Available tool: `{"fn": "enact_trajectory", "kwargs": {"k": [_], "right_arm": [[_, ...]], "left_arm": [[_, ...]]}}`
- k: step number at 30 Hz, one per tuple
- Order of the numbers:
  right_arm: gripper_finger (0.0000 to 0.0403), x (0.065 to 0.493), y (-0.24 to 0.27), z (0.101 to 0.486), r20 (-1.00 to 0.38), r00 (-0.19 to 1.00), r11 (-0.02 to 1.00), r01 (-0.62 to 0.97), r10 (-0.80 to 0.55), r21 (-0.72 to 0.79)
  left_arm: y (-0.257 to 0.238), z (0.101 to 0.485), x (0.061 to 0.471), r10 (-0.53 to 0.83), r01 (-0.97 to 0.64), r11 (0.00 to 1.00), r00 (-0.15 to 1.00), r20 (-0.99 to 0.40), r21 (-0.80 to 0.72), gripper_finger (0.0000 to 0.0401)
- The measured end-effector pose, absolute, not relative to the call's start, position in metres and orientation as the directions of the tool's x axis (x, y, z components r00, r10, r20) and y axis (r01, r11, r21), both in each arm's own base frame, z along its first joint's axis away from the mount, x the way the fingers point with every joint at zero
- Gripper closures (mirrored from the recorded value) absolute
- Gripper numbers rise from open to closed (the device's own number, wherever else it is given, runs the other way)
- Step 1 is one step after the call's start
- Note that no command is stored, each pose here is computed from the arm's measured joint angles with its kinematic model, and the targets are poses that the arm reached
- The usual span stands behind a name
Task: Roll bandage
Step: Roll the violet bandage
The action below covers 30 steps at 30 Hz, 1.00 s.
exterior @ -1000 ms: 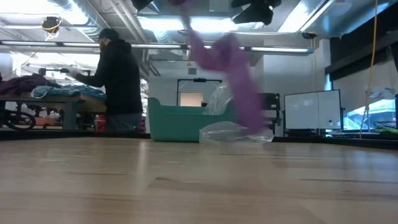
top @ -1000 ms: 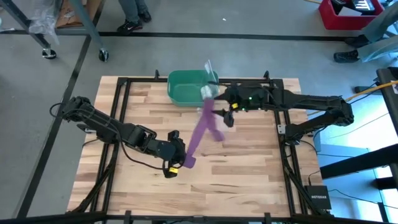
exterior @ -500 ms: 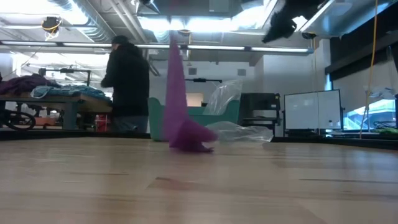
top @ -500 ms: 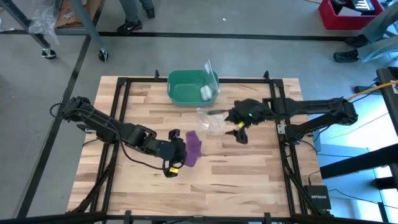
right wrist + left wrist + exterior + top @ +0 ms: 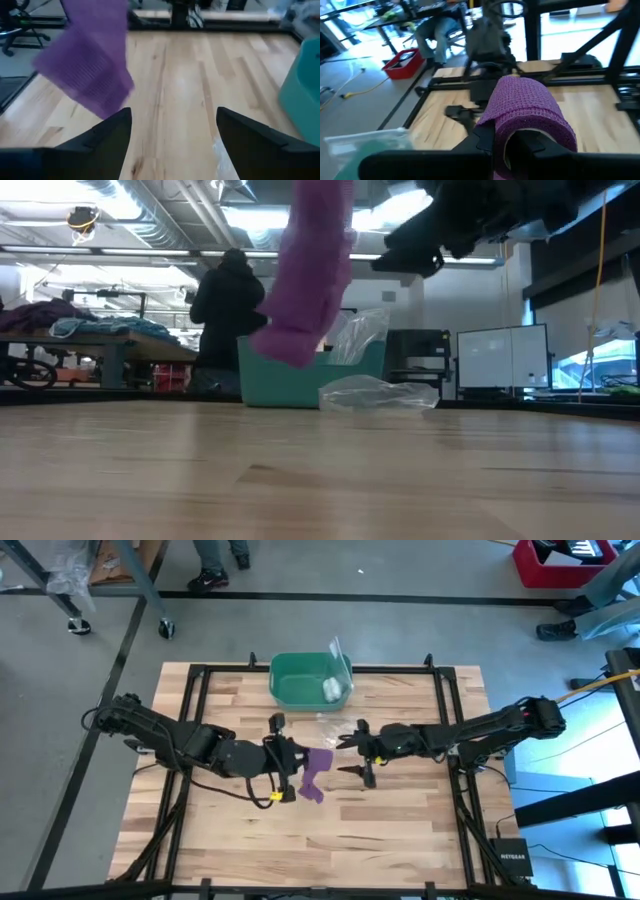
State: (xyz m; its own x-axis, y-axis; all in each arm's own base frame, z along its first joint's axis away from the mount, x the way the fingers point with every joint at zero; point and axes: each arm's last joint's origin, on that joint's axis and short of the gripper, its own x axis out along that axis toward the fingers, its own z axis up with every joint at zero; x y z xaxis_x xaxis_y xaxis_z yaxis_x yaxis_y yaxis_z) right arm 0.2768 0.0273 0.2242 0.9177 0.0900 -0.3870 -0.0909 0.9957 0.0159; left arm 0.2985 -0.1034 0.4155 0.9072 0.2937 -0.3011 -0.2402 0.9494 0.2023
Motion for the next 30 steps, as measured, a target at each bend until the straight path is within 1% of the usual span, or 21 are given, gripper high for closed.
{"fn": "enact_trajectory", "kwargs": {"k": [2, 4, 8, 10, 13, 17, 19, 21, 24, 27, 29, 30], "right_arm": [[0.0109, 0.280, 0.028, 0.217, -0.417, 0.904, 0.995, -0.094, 0.096, 0.025], [0.0109, 0.281, 0.032, 0.214, -0.426, 0.894, 0.991, -0.125, 0.137, 0.055], [0.0109, 0.282, 0.047, 0.214, -0.392, 0.899, 0.980, -0.188, 0.197, 0.062], [0.0109, 0.285, 0.054, 0.217, -0.335, 0.922, 0.981, -0.191, 0.195, 0.043], [0.0109, 0.292, 0.061, 0.215, -0.278, 0.950, 0.988, -0.152, 0.142, -0.014], [0.0109, 0.302, 0.057, 0.206, -0.235, 0.972, 0.995, -0.007, -0.018, -0.104], [0.0109, 0.303, 0.055, 0.205, -0.230, 0.968, 0.983, 0.062, -0.101, -0.171], [0.0109, 0.303, 0.053, 0.205, -0.223, 0.963, 0.963, 0.096, -0.154, -0.252], [0.0109, 0.303, 0.053, 0.207, -0.205, 0.966, 0.945, 0.088, -0.159, -0.316], [0.0116, 0.305, 0.051, 0.204, -0.213, 0.969, 0.947, 0.055, -0.128, -0.316], [0.0136, 0.306, 0.050, 0.201, -0.231, 0.966, 0.952, 0.046, -0.120, -0.302], [0.0152, 0.307, 0.050, 0.201, -0.226, 0.969, 0.956, 0.033, -0.103, -0.292]], "left_arm": [[-0.099, 0.415, 0.300, 0.310, -0.258, 0.946, 0.902, -0.302, 0.198, 0.0380], [-0.096, 0.415, 0.301, 0.322, -0.273, 0.942, 0.897, -0.302, 0.195, 0.0380], [-0.092, 0.415, 0.302, 0.334, -0.284, 0.938, 0.892, -0.305, 0.197, 0.0380], [-0.091, 0.415, 0.302, 0.335, -0.285, 0.938, 0.892, -0.304, 0.196, 0.0380], [-0.091, 0.415, 0.302, 0.335, -0.287, 0.938, 0.893, -0.301, 0.192, 0.0380], [-0.091, 0.415, 0.302, 0.335, -0.288, 0.939, 0.893, -0.300, 0.190, 0.0380], [-0.091, 0.416, 0.302, 0.334, -0.288, 0.939, 0.894, -0.300, 0.190, 0.0380], [-0.091, 0.416, 0.302, 0.334, -0.287, 0.939, 0.894, -0.300, 0.192, 0.0380], [-0.091, 0.416, 0.303, 0.333, -0.284, 0.938, 0.894, -0.298, 0.197, 0.0380], [-0.091, 0.416, 0.303, 0.333, -0.283, 0.938, 0.895, -0.297, 0.201, 0.0380], [-0.091, 0.416, 0.303, 0.333, -0.283, 0.938, 0.895, -0.297, 0.201, 0.0380], [-0.091, 0.416, 0.303, 0.333, -0.283, 0.938, 0.895, -0.296, 0.201, 0.0380]]}}
